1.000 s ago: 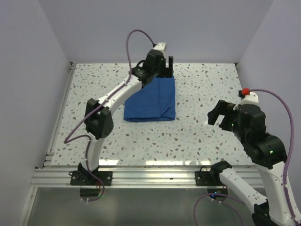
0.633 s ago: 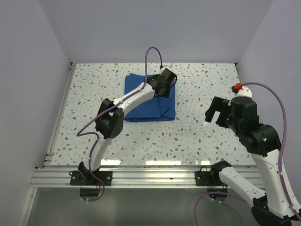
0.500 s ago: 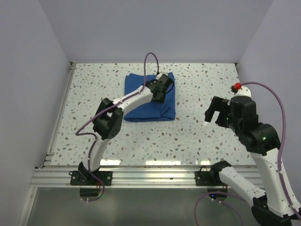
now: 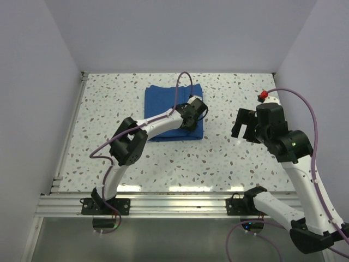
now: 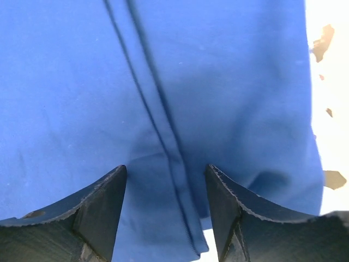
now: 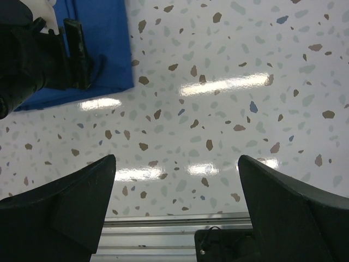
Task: Open and lay out the surgical kit
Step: Open the surgical kit at the center of the board.
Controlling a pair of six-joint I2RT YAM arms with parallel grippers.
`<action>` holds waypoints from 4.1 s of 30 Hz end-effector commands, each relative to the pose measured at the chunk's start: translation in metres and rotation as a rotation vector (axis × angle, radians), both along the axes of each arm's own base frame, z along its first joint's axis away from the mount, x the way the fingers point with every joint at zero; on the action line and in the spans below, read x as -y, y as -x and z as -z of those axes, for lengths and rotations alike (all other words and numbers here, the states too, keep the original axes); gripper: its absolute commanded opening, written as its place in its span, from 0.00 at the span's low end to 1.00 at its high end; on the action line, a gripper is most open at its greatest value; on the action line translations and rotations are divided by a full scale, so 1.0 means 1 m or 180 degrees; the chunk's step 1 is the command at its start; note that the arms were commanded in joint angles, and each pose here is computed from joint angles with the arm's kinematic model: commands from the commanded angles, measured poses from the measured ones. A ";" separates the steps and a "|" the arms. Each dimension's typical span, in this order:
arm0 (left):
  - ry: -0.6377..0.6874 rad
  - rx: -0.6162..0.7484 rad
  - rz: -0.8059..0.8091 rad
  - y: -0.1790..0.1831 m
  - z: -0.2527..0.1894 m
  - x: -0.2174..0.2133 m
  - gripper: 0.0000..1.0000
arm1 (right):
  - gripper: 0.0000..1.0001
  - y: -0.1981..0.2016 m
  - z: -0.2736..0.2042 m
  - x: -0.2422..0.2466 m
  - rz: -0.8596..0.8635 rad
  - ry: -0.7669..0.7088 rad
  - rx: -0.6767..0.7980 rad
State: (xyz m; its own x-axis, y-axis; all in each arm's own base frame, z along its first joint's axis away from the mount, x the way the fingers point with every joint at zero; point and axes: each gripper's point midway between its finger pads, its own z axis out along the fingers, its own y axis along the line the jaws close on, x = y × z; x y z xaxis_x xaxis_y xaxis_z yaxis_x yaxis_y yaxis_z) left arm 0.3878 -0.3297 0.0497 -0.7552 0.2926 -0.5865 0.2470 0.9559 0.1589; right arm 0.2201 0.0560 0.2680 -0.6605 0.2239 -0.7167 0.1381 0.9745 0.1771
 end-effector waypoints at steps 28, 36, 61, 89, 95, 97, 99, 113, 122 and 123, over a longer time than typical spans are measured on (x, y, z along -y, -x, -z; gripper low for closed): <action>0.0374 0.0010 -0.0462 -0.033 -0.058 -0.034 0.00 | 0.98 -0.032 0.002 -0.022 -0.0202 -0.0101 0.0117; 0.0631 0.0499 -0.1125 -0.044 -0.149 -0.143 0.00 | 0.98 -0.080 -0.013 -0.046 -0.0319 -0.0151 0.0176; 0.0356 0.0348 -0.1833 0.041 -0.101 -0.290 1.00 | 0.98 -0.165 0.104 -0.269 -0.1743 0.0170 -0.0824; 0.0525 0.0090 -0.1671 0.063 -0.060 -0.278 1.00 | 0.00 -0.148 0.227 -0.279 -0.1701 0.1218 -0.1600; 0.0502 0.0081 -0.1627 0.057 -0.059 -0.276 1.00 | 0.00 -0.174 0.143 -0.268 -0.1471 0.1166 -0.0967; 0.0484 0.0097 -0.1609 0.053 -0.061 -0.276 1.00 | 0.00 -0.188 0.113 -0.245 -0.1229 0.1192 -0.0755; 0.0465 0.0105 -0.1584 0.048 -0.064 -0.275 1.00 | 0.00 -0.198 0.078 -0.211 -0.0968 0.1165 -0.0548; 0.0547 0.0045 -0.1434 0.024 -0.075 -0.260 1.00 | 0.07 -0.152 0.108 0.027 0.0450 0.1709 -0.0963; 0.0564 -0.0032 -0.1401 0.025 -0.076 -0.256 1.00 | 0.98 -0.140 0.104 0.100 0.1339 0.1686 -0.1154; 0.0567 -0.0049 -0.1401 0.027 -0.074 -0.256 1.00 | 0.98 -0.143 0.100 0.099 0.1345 0.1648 -0.1131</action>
